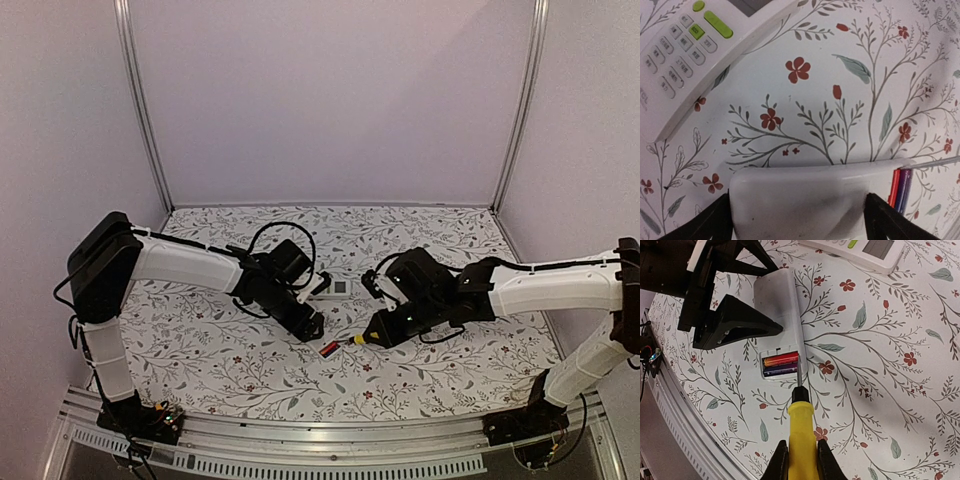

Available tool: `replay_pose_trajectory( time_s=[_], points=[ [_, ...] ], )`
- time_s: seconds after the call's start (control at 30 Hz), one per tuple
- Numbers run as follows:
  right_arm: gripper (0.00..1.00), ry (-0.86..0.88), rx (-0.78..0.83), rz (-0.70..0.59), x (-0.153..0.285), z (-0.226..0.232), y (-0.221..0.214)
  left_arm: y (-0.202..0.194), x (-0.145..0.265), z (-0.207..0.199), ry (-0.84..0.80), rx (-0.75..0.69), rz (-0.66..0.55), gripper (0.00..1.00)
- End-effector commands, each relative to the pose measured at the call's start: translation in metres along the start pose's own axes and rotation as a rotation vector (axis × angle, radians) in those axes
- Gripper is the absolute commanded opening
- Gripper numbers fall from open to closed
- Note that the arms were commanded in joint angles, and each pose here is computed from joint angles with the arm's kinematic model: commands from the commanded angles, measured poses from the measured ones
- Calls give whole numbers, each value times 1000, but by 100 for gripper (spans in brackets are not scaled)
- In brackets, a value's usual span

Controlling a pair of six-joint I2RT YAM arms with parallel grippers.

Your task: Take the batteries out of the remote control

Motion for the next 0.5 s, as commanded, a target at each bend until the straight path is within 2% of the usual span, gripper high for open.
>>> replay_pose_trajectory(
  time_s=[0.0,0.2,0.47],
  points=[
    [0,-25,18,10,-2,2,5,-29,-19,0,62,-55,132,89],
    [0,-53,35,27,-4,3,5,-28,-19,0,61,-59,131,89],
    [0,-177,125,93,-10,11,5,-28,-19,0,62,-60,131,89]
  ],
)
Point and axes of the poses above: each gripper's point midway between its finger pads, its own x axis back along the fingers, its own z axis along the line the jaws close on, y = z × x, the point moved 10 cm from there along x, back along the fingers, and after that the axes turned 15 degrees about x, right-handed, at the moved point
